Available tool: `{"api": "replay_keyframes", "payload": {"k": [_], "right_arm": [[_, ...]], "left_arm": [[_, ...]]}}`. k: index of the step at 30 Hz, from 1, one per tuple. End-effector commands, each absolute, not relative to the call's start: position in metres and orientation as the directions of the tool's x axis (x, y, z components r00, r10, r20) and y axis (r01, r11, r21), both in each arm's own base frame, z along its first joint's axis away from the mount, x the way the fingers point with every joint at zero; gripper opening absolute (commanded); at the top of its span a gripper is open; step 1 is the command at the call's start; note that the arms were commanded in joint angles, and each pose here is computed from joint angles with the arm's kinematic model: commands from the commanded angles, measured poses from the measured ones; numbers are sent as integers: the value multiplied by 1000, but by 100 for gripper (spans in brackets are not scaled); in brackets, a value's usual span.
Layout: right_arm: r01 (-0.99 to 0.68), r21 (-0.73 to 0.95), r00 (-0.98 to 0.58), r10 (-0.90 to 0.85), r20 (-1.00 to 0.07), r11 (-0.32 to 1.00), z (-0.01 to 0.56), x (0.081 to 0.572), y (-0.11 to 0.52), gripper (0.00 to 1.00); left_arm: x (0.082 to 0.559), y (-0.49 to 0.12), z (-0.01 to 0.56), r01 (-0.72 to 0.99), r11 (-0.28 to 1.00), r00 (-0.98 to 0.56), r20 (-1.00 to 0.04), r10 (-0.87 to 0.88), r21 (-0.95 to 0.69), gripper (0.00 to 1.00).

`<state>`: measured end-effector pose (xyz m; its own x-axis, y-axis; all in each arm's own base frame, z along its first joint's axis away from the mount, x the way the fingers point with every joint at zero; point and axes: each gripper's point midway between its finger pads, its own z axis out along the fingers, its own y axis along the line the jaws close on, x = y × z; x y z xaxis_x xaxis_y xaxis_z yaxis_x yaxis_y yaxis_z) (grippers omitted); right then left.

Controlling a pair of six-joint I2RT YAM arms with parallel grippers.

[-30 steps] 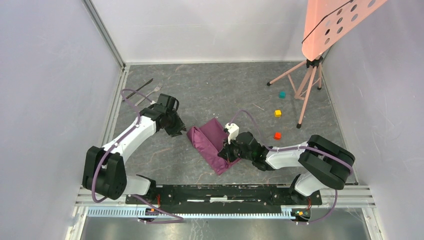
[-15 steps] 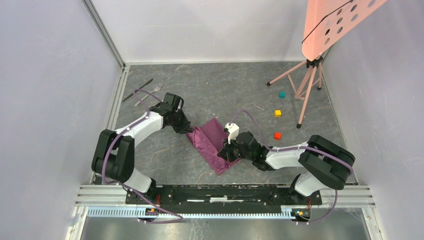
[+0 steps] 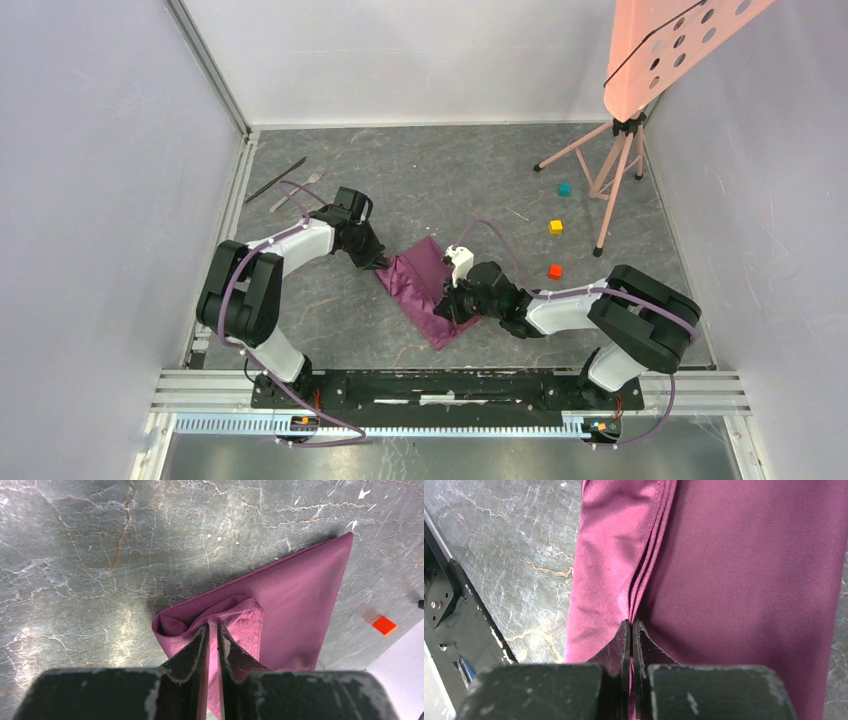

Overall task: Fold the napkin into a case and place the utensils inside
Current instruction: Smooth out the 2/3-rectangle-folded napkin at the center of the board.

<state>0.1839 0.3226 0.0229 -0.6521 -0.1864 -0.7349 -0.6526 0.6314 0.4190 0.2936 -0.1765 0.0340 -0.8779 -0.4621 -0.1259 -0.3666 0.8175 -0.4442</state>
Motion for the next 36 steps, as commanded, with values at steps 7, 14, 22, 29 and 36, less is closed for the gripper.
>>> {"api": "replay_keyframes", "payload": {"k": [7, 14, 22, 29, 36], "right_arm": [[-673, 436, -648, -192, -737, 598, 34, 188, 335, 0], [-643, 412, -670, -213, -712, 645, 25, 187, 323, 0], [-696, 192, -557, -351, -753, 692, 52, 215, 313, 32], [-844, 416, -518, -313, -796, 339, 86, 189, 394, 52], [-833, 537, -553, -210, -806, 134, 102, 188, 434, 66]], "left_arm": [[303, -182, 37, -273, 841, -906, -169, -388, -467, 19], [300, -182, 28, -266, 849, -916, -155, -370, -456, 19], [300, -183, 16, -267, 854, -925, -131, -358, -446, 20], [294, -181, 12, -257, 863, -933, -120, -338, -434, 20], [291, -178, 11, -244, 877, -941, -116, -317, -414, 20]]}}
